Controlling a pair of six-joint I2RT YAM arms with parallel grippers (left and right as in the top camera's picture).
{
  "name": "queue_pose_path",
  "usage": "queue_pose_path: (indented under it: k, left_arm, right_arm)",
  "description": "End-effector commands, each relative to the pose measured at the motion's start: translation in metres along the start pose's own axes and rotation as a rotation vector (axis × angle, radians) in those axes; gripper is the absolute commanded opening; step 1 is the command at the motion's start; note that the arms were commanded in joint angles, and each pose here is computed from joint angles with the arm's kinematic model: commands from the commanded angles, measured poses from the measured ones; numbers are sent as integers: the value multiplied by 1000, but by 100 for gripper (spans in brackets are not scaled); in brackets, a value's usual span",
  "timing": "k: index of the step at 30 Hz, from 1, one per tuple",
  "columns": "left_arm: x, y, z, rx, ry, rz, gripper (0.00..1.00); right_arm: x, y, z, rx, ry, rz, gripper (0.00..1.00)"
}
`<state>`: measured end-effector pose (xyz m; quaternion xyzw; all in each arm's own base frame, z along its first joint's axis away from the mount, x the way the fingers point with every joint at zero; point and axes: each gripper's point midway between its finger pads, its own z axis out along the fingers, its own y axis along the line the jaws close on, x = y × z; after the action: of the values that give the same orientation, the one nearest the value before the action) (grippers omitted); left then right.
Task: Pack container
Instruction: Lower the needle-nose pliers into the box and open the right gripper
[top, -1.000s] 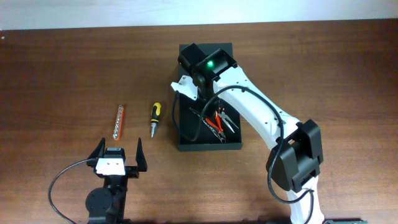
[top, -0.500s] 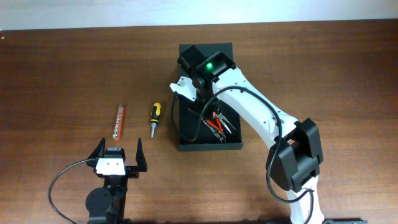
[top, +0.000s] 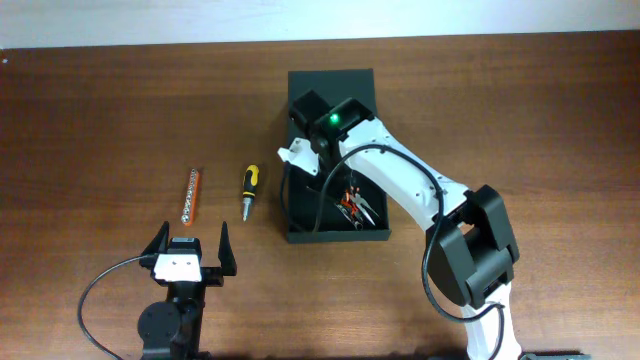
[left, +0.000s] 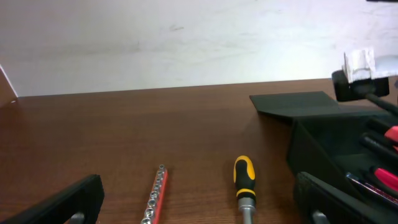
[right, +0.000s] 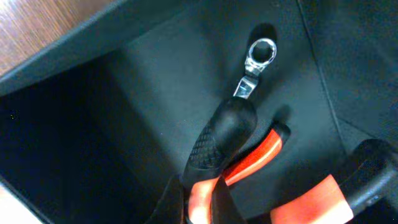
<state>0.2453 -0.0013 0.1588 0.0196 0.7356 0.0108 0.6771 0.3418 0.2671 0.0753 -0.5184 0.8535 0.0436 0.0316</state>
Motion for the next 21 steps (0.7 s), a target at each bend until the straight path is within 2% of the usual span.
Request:
queue_pose_path:
  k: [1, 21]
  left_arm:
    - [2, 2, 0, -11, 2, -10, 99]
    - [2, 2, 0, -11, 2, -10, 99]
  right_arm:
    - [-1, 7, 5, -20, 0, -18, 4]
    - [-3, 15, 16, -66, -24, -14, 4]
